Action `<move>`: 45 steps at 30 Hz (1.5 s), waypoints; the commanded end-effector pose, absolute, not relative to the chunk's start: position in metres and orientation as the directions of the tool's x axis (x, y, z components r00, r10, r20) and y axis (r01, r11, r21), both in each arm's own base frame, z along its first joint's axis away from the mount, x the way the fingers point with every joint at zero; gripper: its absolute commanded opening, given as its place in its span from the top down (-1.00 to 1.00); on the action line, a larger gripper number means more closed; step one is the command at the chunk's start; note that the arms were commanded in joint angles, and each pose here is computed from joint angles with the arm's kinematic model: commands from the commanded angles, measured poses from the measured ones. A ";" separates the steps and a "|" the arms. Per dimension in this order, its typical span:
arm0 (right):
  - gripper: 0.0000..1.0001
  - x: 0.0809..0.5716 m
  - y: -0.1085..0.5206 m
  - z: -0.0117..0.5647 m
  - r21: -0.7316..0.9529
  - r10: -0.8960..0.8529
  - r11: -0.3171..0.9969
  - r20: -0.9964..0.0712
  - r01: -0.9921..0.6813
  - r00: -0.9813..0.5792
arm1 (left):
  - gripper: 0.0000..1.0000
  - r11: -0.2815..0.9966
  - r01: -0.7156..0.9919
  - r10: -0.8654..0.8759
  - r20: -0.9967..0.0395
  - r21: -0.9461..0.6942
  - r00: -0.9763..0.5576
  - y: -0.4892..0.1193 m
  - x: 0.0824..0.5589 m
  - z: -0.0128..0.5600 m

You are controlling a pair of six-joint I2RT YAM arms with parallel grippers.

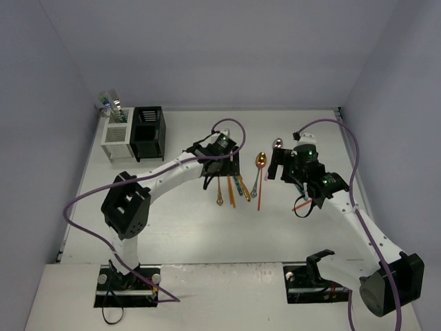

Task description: Sort the eating utensils into containers

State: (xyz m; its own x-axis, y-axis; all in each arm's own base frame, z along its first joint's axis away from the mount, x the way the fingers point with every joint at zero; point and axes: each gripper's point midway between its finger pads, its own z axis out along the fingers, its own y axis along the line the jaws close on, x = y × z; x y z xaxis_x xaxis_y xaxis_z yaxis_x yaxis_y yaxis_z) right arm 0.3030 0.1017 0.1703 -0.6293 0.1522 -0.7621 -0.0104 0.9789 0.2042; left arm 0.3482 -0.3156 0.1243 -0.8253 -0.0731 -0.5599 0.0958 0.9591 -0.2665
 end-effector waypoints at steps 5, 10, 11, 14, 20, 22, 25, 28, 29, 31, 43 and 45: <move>-0.93 0.298 0.102 0.186 0.255 0.197 0.967 -0.785 -0.016 -0.588 | -0.08 0.966 0.022 -0.126 -0.543 -0.258 -0.830 -0.336 0.363 0.098; -0.93 0.291 0.101 0.188 0.261 0.194 0.965 -0.789 -0.032 -0.583 | 0.29 0.972 0.013 -0.119 -0.534 -0.236 -0.837 -0.338 0.367 0.083; -0.93 0.290 0.101 0.188 0.261 0.193 0.965 -0.790 -0.034 -0.582 | 0.35 0.972 0.013 -0.117 -0.533 -0.234 -0.838 -0.338 0.368 0.081; -0.93 0.287 0.100 0.187 0.255 0.186 0.966 -0.790 -0.037 -0.585 | 0.41 0.973 0.016 -0.111 -0.527 -0.231 -0.842 -0.342 0.370 0.076; -0.93 0.284 0.099 0.187 0.247 0.176 0.968 -0.791 -0.043 -0.586 | 0.53 0.977 0.008 -0.108 -0.525 -0.213 -0.844 -0.342 0.375 0.067; -0.93 0.284 0.098 0.187 0.244 0.174 0.969 -0.790 -0.041 -0.587 | 0.56 0.978 0.007 -0.106 -0.519 -0.211 -0.848 -0.342 0.374 0.063; -0.93 0.283 0.097 0.186 0.236 0.167 0.971 -0.791 -0.042 -0.589 | 0.56 0.977 -0.004 -0.114 -0.507 -0.212 -0.855 -0.343 0.372 0.057; -0.93 0.282 0.096 0.184 0.232 0.163 0.972 -0.789 -0.042 -0.593 | 0.56 0.980 -0.012 -0.113 -0.502 -0.200 -0.857 -0.339 0.371 0.054; -0.94 0.282 0.096 0.183 0.231 0.161 0.972 -0.788 -0.042 -0.594 | 0.57 0.980 -0.013 -0.113 -0.502 -0.199 -0.857 -0.339 0.371 0.054; -0.94 0.281 0.096 0.183 0.230 0.159 0.972 -0.788 -0.045 -0.595 | 0.60 0.981 -0.015 -0.111 -0.500 -0.191 -0.859 -0.335 0.369 0.054; -0.94 0.279 0.095 0.182 0.217 0.141 0.974 -0.792 -0.057 -0.595 | 0.67 0.987 -0.022 -0.096 -0.474 -0.160 -0.875 -0.310 0.350 0.050; -0.94 0.279 0.096 0.182 0.218 0.141 0.974 -0.791 -0.059 -0.596 | 0.67 0.987 -0.013 -0.087 -0.467 -0.161 -0.880 -0.310 0.348 0.048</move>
State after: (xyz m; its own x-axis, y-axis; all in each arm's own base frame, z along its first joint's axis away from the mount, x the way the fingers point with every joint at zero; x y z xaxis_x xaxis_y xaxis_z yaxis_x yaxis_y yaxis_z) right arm 0.2759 0.0965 0.1730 -0.6289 0.1394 -0.7649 -0.0453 0.9756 0.2150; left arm 0.3517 -0.3180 0.0300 -0.8861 -0.0848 -0.4556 -0.0150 0.9879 -0.1546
